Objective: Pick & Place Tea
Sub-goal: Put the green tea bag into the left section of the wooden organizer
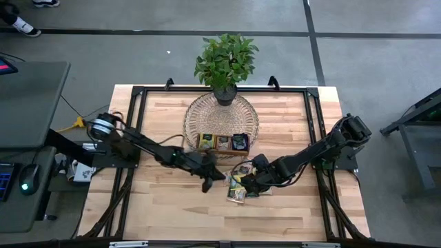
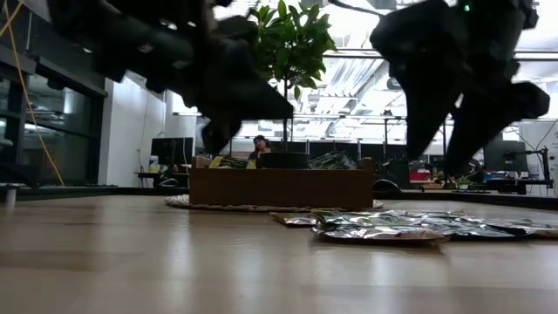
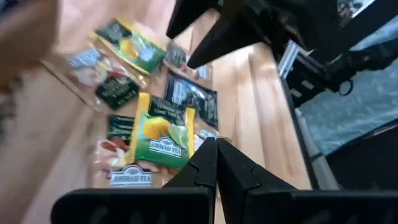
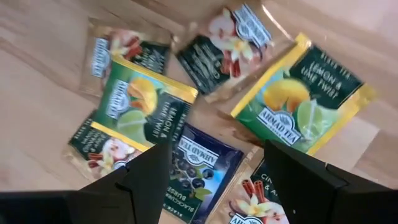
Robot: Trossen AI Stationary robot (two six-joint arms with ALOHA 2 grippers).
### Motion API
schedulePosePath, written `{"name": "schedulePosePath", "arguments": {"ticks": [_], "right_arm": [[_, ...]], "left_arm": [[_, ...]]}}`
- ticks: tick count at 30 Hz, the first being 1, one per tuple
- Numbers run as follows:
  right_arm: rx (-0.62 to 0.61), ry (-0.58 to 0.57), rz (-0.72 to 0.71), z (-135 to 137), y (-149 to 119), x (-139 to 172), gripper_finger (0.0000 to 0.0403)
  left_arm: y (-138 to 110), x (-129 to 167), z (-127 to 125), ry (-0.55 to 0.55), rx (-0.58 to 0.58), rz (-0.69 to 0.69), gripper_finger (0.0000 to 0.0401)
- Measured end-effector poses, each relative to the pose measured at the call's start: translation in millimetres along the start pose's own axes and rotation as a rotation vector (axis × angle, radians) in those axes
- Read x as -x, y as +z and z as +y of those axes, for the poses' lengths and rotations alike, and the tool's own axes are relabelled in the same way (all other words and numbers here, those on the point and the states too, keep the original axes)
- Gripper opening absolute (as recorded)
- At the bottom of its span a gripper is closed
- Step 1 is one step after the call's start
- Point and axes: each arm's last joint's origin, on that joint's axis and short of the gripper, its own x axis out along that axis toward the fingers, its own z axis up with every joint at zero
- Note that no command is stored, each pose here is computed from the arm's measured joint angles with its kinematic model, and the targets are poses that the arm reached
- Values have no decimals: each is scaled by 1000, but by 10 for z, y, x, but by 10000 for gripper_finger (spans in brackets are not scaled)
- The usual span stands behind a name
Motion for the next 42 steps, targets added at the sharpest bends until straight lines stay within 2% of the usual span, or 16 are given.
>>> {"name": "schedulePosePath", "arguments": {"ticks": [7,16,29,33,42], "right_arm": [[-83,121,31,-72,-76,-206,252],[-136,192,27,-151,-123,-329,252],[-140,207,-17,-138,-102,-330,252],[-140,207,-19,-138,-100,-330,252],[-153,248,-21,-100,-96,-321,252]], "left_arm": [[82,-398,-62,-33,4,52,0],[-40,-530,27,89,9,219,0],[-64,-599,55,98,14,183,0],[-203,-689,173,175,58,190,0],[-274,-736,228,209,86,196,0]]}}
